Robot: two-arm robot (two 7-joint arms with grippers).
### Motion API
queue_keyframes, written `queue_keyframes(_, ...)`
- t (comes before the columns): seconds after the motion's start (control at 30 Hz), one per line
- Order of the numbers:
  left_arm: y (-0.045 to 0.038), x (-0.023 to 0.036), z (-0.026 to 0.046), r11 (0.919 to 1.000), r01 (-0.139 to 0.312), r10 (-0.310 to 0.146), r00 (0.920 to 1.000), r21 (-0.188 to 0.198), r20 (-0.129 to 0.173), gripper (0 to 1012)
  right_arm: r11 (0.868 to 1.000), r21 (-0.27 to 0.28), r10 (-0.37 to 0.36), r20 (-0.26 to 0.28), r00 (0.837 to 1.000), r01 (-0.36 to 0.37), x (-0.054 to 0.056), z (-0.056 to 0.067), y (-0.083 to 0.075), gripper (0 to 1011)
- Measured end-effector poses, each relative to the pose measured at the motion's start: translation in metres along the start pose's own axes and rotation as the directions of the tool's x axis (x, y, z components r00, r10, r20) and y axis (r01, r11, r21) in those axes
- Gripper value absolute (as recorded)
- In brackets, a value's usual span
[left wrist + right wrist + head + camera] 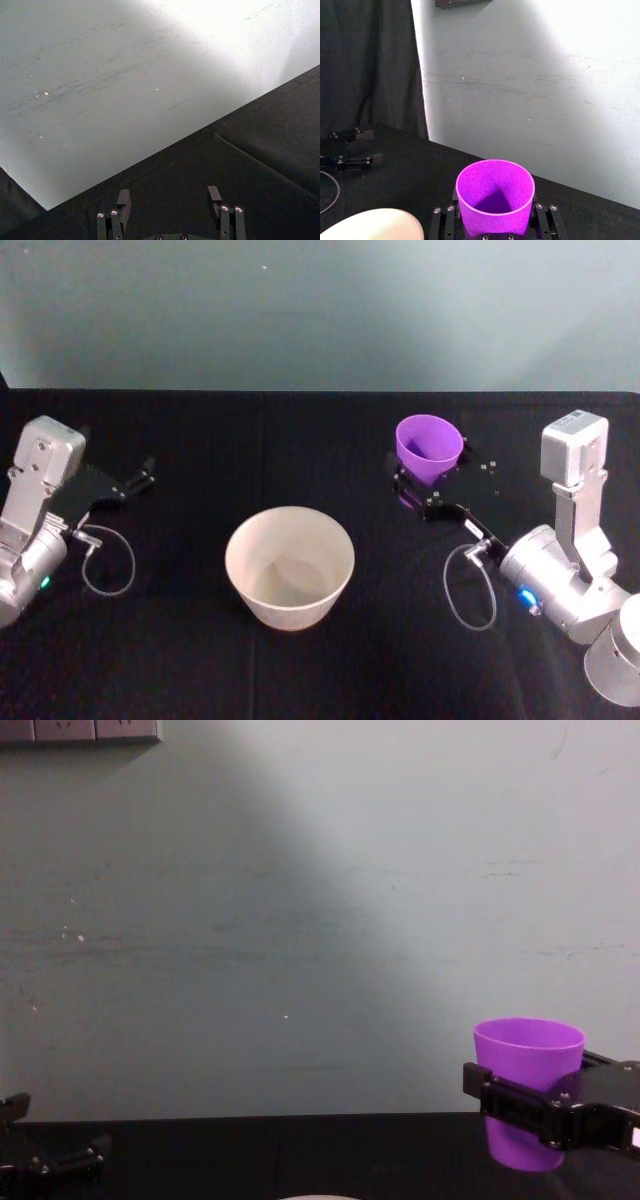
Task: Pick up the cup and pour the mung beans from the cup into the bowl.
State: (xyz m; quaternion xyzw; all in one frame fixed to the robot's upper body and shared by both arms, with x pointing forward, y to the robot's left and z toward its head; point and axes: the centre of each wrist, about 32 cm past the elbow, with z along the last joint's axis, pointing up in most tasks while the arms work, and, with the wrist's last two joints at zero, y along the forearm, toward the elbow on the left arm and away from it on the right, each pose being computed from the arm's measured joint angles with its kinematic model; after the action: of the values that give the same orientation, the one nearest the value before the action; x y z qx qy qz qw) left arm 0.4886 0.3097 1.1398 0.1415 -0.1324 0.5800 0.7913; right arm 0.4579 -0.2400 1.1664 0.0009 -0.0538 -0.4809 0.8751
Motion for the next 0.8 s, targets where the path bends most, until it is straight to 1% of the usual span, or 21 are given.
queue_keyframes(0.8, 0.0, 0.0, 0.0, 1.0, 0.0, 0.0, 1.0, 0.0, 0.0, 1000, 1.0, 0.0, -0.001, 0.0, 1.0, 0.001, 0.0, 0.0, 0.0, 726)
